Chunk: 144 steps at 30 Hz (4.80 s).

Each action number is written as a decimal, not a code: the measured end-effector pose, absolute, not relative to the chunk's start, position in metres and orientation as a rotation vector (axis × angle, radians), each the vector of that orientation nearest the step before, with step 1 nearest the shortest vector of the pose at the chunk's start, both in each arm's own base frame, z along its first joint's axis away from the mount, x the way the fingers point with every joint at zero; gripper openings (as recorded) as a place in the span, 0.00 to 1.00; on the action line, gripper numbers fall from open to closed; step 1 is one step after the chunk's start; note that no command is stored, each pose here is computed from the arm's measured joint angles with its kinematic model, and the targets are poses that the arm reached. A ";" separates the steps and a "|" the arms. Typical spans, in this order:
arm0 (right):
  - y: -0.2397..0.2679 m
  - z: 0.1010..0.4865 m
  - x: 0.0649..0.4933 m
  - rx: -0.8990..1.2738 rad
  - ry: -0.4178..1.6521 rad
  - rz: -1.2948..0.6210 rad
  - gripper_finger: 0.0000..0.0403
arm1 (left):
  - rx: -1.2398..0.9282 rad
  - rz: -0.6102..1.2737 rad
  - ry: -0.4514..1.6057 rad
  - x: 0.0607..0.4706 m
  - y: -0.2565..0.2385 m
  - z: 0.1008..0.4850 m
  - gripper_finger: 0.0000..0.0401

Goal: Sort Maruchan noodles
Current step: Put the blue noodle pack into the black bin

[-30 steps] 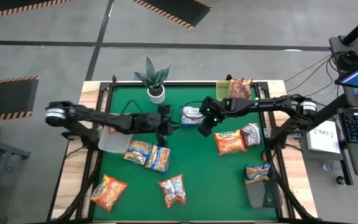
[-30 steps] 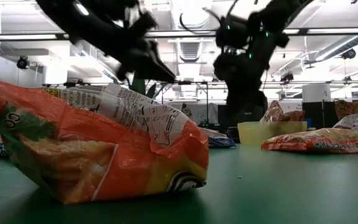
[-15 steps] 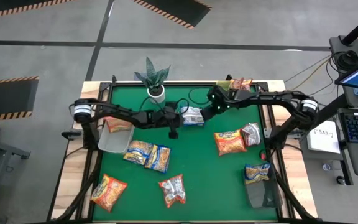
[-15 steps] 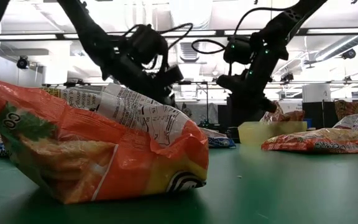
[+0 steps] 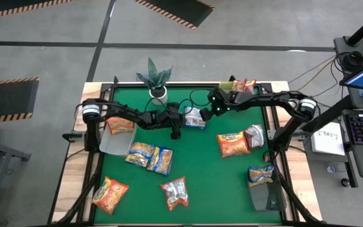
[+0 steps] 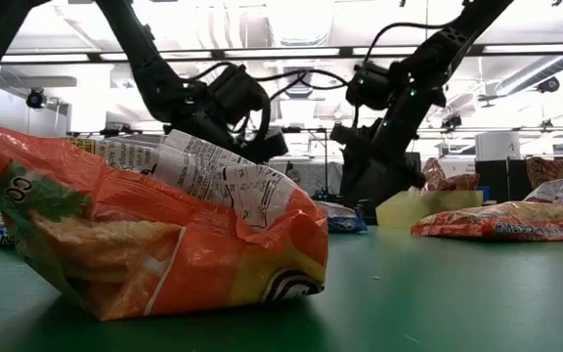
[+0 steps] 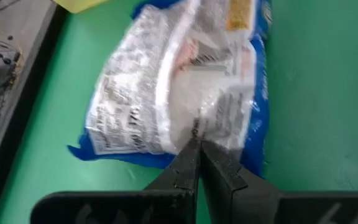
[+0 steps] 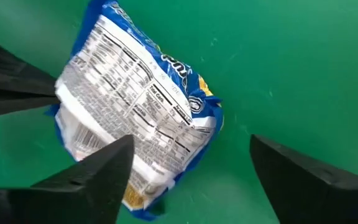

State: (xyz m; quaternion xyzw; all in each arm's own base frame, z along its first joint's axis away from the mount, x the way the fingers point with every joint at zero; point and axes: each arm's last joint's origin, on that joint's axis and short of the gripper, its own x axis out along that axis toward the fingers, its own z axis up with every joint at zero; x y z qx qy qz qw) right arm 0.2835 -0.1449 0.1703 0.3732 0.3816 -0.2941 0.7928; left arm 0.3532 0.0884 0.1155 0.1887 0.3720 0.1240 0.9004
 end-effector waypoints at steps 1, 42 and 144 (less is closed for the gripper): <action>-0.145 0.167 0.284 0.806 0.830 -0.635 0.80 | 0.390 0.257 0.773 0.353 0.089 0.114 0.00; -0.137 0.153 0.323 0.752 0.667 -0.272 0.24 | 0.380 0.258 0.829 0.342 0.092 0.132 0.00; 0.124 0.267 0.165 1.205 1.195 -0.441 0.15 | 0.314 0.303 0.451 0.251 0.050 0.267 0.00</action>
